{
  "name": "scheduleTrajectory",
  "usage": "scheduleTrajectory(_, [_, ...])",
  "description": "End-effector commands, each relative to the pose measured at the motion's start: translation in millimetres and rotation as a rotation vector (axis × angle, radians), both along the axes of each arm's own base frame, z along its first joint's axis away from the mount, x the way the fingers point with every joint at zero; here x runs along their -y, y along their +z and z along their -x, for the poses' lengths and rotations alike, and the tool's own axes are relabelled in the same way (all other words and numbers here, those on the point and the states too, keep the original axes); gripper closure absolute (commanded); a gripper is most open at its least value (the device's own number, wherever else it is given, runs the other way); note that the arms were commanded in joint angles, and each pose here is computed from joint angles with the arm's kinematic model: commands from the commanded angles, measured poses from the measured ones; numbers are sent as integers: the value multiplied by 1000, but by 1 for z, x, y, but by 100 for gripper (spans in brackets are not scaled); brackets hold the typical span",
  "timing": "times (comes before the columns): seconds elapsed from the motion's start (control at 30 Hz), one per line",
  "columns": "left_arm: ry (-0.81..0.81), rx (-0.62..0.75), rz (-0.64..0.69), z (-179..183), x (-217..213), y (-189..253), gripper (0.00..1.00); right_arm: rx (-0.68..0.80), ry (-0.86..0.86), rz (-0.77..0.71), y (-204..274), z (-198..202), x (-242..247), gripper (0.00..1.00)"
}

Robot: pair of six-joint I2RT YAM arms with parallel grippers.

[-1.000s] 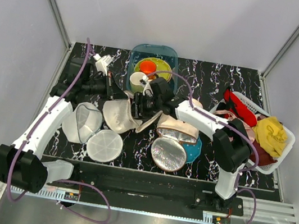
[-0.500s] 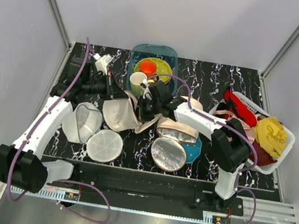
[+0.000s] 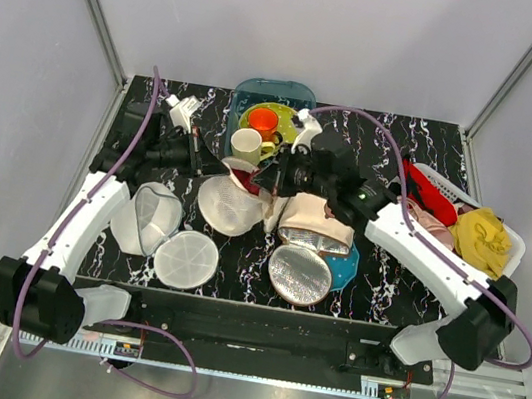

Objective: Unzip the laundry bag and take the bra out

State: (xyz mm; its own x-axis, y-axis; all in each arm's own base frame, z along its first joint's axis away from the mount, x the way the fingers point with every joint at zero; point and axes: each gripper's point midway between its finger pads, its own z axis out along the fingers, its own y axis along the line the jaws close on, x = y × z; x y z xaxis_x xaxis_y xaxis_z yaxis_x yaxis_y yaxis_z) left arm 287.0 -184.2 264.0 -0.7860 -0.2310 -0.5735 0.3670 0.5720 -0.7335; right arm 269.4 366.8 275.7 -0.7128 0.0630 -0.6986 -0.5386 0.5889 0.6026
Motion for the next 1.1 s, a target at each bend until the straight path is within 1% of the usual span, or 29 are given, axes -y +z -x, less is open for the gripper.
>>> scheduleTrajectory(0.0, [-23, 56, 39, -5, 6, 11, 100, 107, -64, -28, 33, -11, 10, 100])
scheduleTrajectory(0.3, [-31, 28, 39, -1, 6, 0, 100, 222, -166, -76, 83, -28, 44, 100])
scheduleTrajectory(0.47, [-40, -20, 51, -1, 9, -13, 100, 305, -224, -140, 132, -34, 59, 100])
scheduleTrajectory(0.6, [-46, -23, 52, 1, 10, -15, 100, 388, -275, -180, 167, -36, 71, 100])
scheduleTrajectory(0.67, [-54, -29, 58, 0, 12, -17, 100, 435, -340, -185, 176, -44, 81, 100])
scheduleTrajectory(0.73, [-63, -41, 62, 1, 15, -20, 100, 447, -357, -196, 182, -47, 85, 100])
scheduleTrajectory(0.9, [-73, -43, 72, 3, 20, -22, 100, 465, -358, -230, 197, -47, 84, 100])
scheduleTrajectory(1.07, [-92, -42, 82, 5, 28, -21, 100, 456, -334, -250, 202, -49, 76, 100])
